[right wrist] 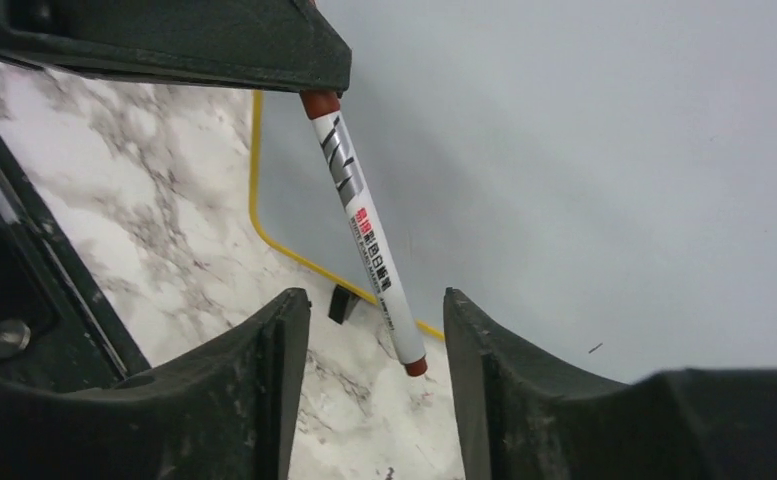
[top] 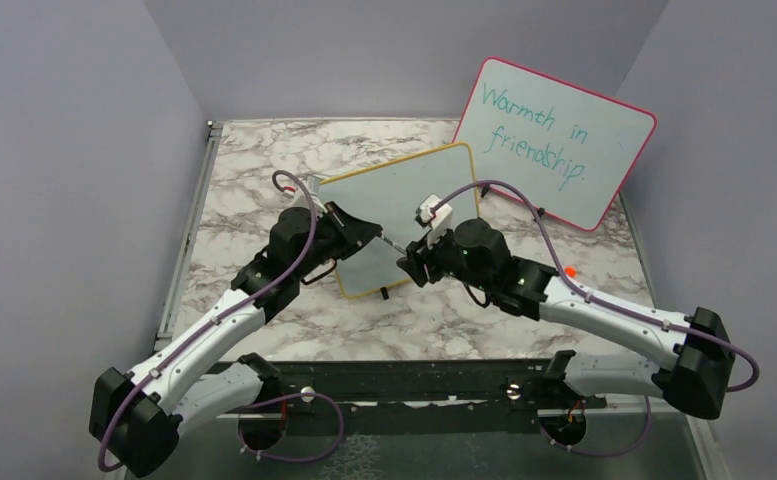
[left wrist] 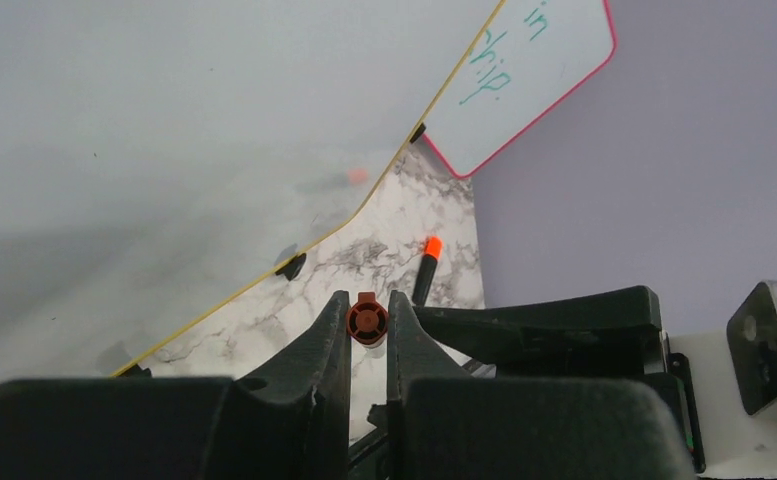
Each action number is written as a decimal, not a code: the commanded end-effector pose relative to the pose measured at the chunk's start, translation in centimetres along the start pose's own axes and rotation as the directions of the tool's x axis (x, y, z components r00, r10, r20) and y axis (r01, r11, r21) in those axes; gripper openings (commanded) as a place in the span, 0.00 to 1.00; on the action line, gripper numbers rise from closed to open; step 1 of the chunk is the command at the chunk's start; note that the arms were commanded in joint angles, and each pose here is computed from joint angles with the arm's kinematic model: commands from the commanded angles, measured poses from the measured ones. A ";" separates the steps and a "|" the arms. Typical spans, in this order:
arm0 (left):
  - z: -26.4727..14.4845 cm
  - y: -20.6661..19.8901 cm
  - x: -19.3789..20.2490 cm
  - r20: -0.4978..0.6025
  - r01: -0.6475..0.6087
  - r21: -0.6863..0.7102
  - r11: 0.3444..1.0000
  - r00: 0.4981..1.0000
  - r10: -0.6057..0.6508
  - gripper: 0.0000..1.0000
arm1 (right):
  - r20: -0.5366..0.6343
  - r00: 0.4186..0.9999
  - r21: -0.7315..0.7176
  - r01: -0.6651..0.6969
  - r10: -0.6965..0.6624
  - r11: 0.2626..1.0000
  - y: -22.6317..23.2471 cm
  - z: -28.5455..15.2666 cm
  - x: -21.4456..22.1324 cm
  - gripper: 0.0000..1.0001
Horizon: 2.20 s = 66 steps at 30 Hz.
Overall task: Write a sentence on the whiteboard
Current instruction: Open the whiteboard marker at the center of the board.
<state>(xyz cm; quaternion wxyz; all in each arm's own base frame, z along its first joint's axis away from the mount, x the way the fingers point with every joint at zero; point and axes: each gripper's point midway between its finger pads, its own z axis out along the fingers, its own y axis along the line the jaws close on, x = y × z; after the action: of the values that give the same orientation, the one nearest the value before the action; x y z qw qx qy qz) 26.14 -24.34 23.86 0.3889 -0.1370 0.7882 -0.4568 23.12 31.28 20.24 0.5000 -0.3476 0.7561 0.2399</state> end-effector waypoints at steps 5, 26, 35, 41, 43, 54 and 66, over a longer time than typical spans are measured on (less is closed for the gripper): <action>-1.6 -2.2 -2.3 0.111 0.126 0.117 0.985 0.984 -0.139 0.00 | 0.301 0.925 -0.177 -0.185 0.232 0.967 1.4 -3.1 -6.2 0.65; -3.6 -4.6 -1.8 0.037 0.348 0.332 0.877 0.924 -0.381 0.00 | 0.338 0.771 -0.475 -0.355 0.540 0.805 0.9 -3.8 -6.8 0.68; -3.6 -4.5 -1.7 0.020 0.392 0.337 0.856 0.906 -0.423 0.00 | 0.330 0.755 -0.540 -0.341 0.567 0.769 1.8 -4.1 -7.7 0.57; -3.3 -4.3 -1.5 0.008 0.413 0.337 0.846 0.897 -0.442 0.00 | 0.310 0.747 -0.577 -0.344 0.588 0.741 2.3 -4.2 -7.9 0.50; -3.3 -4.3 -1.5 0.010 0.411 0.336 0.847 0.898 -0.439 0.00 | 0.313 0.743 -0.578 -0.344 0.591 0.740 2.3 -4.2 -8.0 0.49; -3.2 -4.3 -1.4 0.008 0.394 0.334 0.856 0.907 -0.421 0.00 | 0.301 0.756 -0.572 -0.345 0.581 0.744 2.3 -4.0 -8.0 0.31; -3.1 -4.2 -2.0 0.050 0.365 0.333 0.869 0.914 -0.402 0.00 | 0.303 0.766 -0.591 -0.315 0.567 0.742 2.8 -4.7 -8.0 0.01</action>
<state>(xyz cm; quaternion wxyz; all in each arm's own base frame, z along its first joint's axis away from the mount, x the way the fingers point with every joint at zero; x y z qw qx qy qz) 24.13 -23.92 28.52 0.3331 -0.2565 0.6449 -0.6382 21.57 31.93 27.70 0.4779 -0.1742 0.6148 0.6028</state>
